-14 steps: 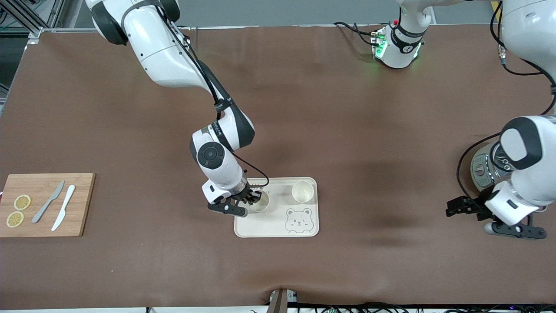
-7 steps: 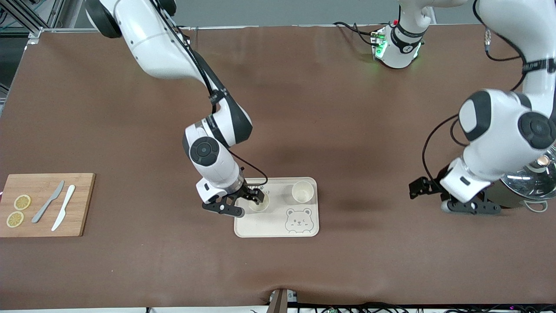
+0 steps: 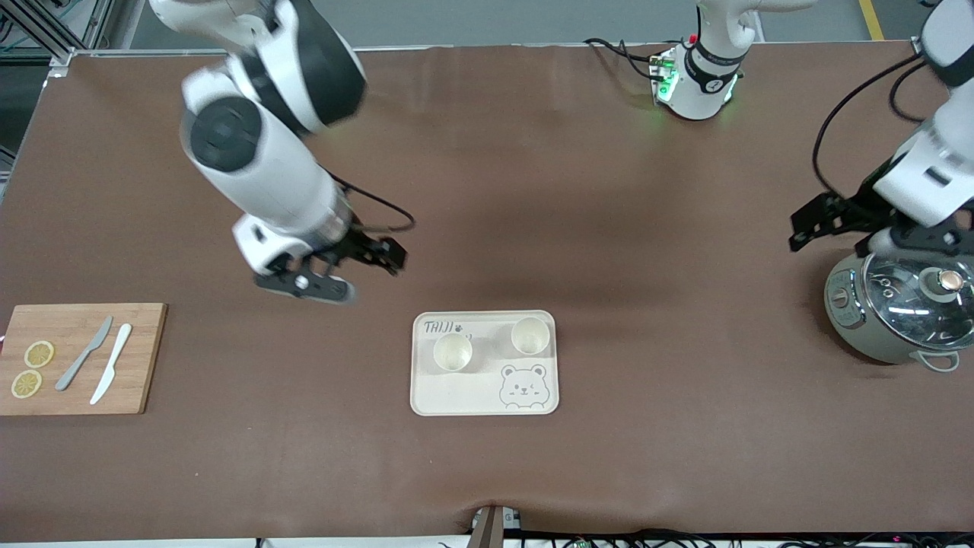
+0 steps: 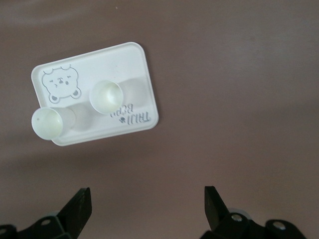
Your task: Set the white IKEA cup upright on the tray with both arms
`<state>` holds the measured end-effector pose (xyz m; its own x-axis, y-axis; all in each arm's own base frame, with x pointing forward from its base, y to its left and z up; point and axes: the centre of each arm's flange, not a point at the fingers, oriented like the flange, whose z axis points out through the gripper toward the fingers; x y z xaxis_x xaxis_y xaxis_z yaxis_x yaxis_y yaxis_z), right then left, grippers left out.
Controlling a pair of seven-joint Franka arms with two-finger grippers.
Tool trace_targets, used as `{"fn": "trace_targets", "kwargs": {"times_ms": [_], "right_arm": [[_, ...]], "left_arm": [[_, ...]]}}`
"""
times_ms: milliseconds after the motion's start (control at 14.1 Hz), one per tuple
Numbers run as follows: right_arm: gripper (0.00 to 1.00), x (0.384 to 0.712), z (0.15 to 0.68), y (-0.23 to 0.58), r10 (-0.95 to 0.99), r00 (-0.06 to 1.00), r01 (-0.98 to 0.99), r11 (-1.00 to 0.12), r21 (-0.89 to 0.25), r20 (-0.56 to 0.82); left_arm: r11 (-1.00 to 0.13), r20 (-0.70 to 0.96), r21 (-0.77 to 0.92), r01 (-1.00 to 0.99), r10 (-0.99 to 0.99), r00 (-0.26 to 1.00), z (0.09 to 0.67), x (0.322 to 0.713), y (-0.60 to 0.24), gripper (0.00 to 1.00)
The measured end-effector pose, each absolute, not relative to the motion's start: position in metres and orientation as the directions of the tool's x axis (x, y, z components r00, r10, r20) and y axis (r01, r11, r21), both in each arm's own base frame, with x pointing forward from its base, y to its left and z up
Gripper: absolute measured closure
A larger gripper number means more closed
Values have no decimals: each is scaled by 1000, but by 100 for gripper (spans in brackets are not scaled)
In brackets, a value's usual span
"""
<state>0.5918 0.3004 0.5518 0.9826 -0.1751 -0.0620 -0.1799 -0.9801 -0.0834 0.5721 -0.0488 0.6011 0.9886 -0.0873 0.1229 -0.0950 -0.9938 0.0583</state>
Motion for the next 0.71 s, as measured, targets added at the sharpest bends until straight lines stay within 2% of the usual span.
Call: {"fn": "trace_targets", "kwargs": {"times_ms": [356,711], "right_arm": [[0,569,635,168,-33,998,-37,-996,-79,-47],[0,567,636,64,81,996,79,-995,-64,-29]], "left_arm": [[-993,140,53,-101,-93,986,618,579,-38,0],[-990,114,48,-132,-125,986,615,583,-37,0]]}}
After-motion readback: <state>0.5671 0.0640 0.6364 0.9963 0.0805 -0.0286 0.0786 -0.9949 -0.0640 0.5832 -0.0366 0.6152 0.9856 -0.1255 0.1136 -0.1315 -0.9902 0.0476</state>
